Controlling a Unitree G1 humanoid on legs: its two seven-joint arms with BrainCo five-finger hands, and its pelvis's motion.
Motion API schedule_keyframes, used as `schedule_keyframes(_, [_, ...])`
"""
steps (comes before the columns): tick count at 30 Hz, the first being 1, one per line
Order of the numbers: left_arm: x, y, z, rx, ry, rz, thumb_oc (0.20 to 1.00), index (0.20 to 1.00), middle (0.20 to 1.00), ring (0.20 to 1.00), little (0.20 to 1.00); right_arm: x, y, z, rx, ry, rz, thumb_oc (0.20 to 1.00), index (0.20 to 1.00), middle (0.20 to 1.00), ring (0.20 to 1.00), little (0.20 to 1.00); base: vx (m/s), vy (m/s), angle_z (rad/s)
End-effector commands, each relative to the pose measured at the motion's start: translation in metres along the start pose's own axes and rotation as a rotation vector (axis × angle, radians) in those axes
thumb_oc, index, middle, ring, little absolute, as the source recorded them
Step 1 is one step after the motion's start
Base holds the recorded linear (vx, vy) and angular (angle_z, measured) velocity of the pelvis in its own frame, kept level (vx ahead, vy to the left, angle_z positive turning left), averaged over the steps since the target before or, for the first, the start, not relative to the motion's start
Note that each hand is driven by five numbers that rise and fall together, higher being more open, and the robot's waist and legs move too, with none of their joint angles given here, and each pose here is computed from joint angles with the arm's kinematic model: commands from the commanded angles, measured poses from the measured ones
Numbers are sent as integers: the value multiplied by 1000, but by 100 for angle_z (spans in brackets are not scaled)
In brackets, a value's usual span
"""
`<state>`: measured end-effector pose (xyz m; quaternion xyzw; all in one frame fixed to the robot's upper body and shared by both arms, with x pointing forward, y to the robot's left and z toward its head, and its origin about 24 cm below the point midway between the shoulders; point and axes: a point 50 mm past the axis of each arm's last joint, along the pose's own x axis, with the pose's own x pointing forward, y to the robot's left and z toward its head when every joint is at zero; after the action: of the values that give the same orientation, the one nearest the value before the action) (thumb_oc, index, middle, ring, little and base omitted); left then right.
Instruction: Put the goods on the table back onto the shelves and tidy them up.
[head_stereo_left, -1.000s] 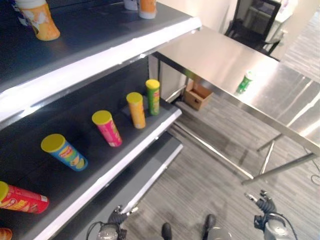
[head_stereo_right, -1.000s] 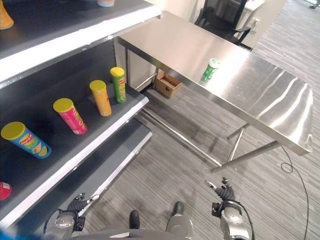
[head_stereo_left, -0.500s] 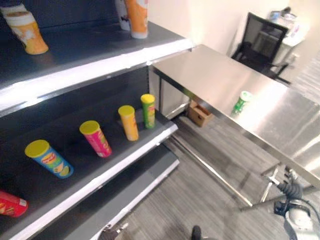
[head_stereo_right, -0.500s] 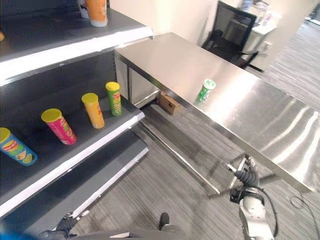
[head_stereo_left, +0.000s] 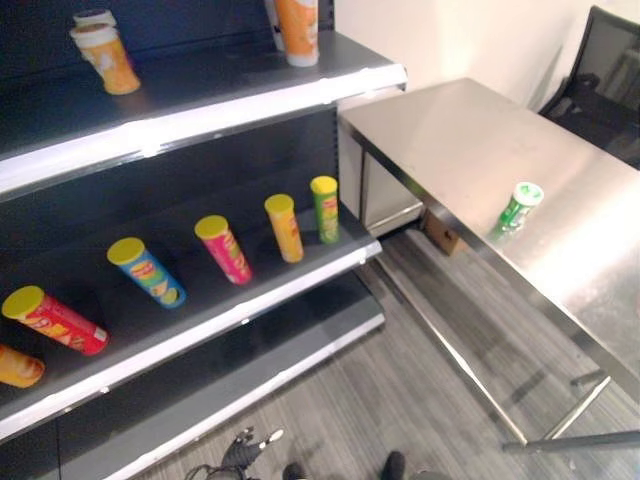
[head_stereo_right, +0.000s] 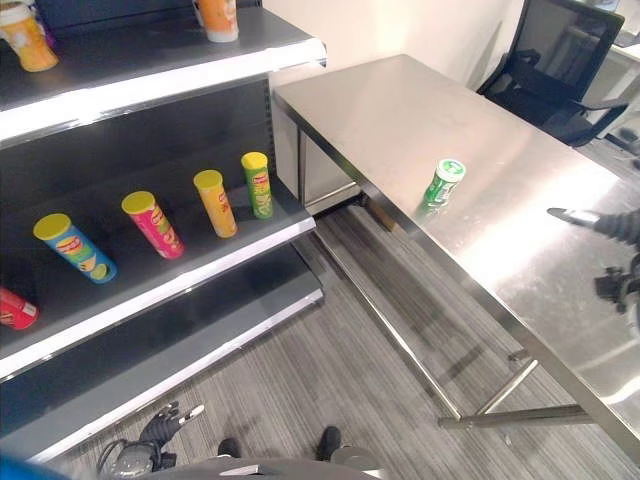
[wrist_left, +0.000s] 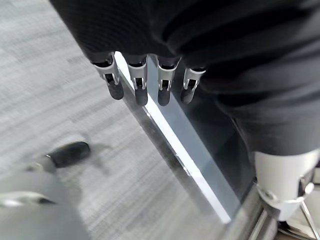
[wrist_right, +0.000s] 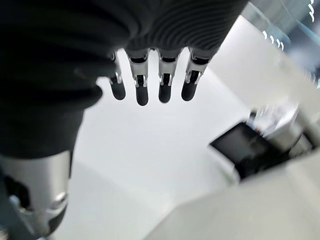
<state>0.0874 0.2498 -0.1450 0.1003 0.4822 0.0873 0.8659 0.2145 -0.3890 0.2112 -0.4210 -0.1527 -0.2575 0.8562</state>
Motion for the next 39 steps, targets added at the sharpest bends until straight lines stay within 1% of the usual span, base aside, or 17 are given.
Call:
schedule_keyframes(1, [7, 18, 23, 46, -69, 24, 1000, 1000, 1000, 1000, 1000, 11, 14, -5, 29, 35, 21, 1000, 1000, 1000, 1000, 1000, 8, -40, -24])
schedule_keyframes(5, [5, 24, 19, 31, -65, 33, 1000, 1000, 1000, 1000, 1000, 17, 25, -5, 15, 47, 64, 1000, 1000, 1000, 1000, 1000, 65, -106, -5])
schedule_keyframes(6, [2, 24, 16, 10, -67, 26, 1000, 1000, 1000, 1000, 1000, 26, 29, -2, -5, 37, 81, 1000, 1000, 1000, 1000, 1000, 35, -197, 1])
schedule_keyframes(8, [1, 20, 19, -2, -87, 6, 1000, 1000, 1000, 1000, 1000, 37, 28, 1, 8, 39, 77, 1000, 1000, 1000, 1000, 1000, 8, -208, -18])
schedule_keyframes(11, [1, 16, 21, -1, -97, -5, 1000, 1000, 1000, 1000, 1000, 43, 26, 1, -7, 49, 78, 1000, 1000, 1000, 1000, 1000, 25, 2, -6])
schedule_keyframes(12, [2, 11, 17, 14, -81, -26, 1000, 1000, 1000, 1000, 1000, 46, 26, 2, -4, 54, 76, 1000, 1000, 1000, 1000, 1000, 108, 184, 29])
schedule_keyframes(13, [1, 9, 12, 52, -57, -40, 1000, 1000, 1000, 1000, 1000, 48, 22, -4, -53, 79, 54, 1000, 1000, 1000, 1000, 1000, 184, 251, 44])
schedule_keyframes(14, [0, 9, 8, 42, -49, -38, 1000, 1000, 1000, 1000, 1000, 53, 27, 1, -55, 67, 81, 1000, 1000, 1000, 1000, 1000, 195, 207, 31])
schedule_keyframes(19, [0, 13, 1, 63, -20, -26, 1000, 1000, 1000, 1000, 1000, 59, 46, 1, -14, 91, 113, 1000, 1000, 1000, 1000, 1000, 206, 175, -37])
schedule_keyframes(22, [1, 19, 8, 53, -50, 2, 1000, 1000, 1000, 1000, 1000, 67, 62, 9, -23, 76, 161, 1000, 1000, 1000, 1000, 1000, 157, 177, -48])
schedule_keyframes(30, [1, 15, 13, 61, -71, -10, 1000, 1000, 1000, 1000, 1000, 79, 64, 15, -26, 82, 141, 1000, 1000, 1000, 1000, 1000, 82, 23, 13])
schedule_keyframes(34, [2, 16, 13, 59, -67, 5, 1000, 1000, 1000, 1000, 1000, 90, 56, 17, -128, 98, 98, 1000, 1000, 1000, 1000, 1000, 54, -42, -3])
schedule_keyframes(39, [2, 14, 6, 67, -35, 5, 1000, 1000, 1000, 1000, 1000, 85, 56, 8, -129, 131, 108, 1000, 1000, 1000, 1000, 1000, 43, -34, 2])
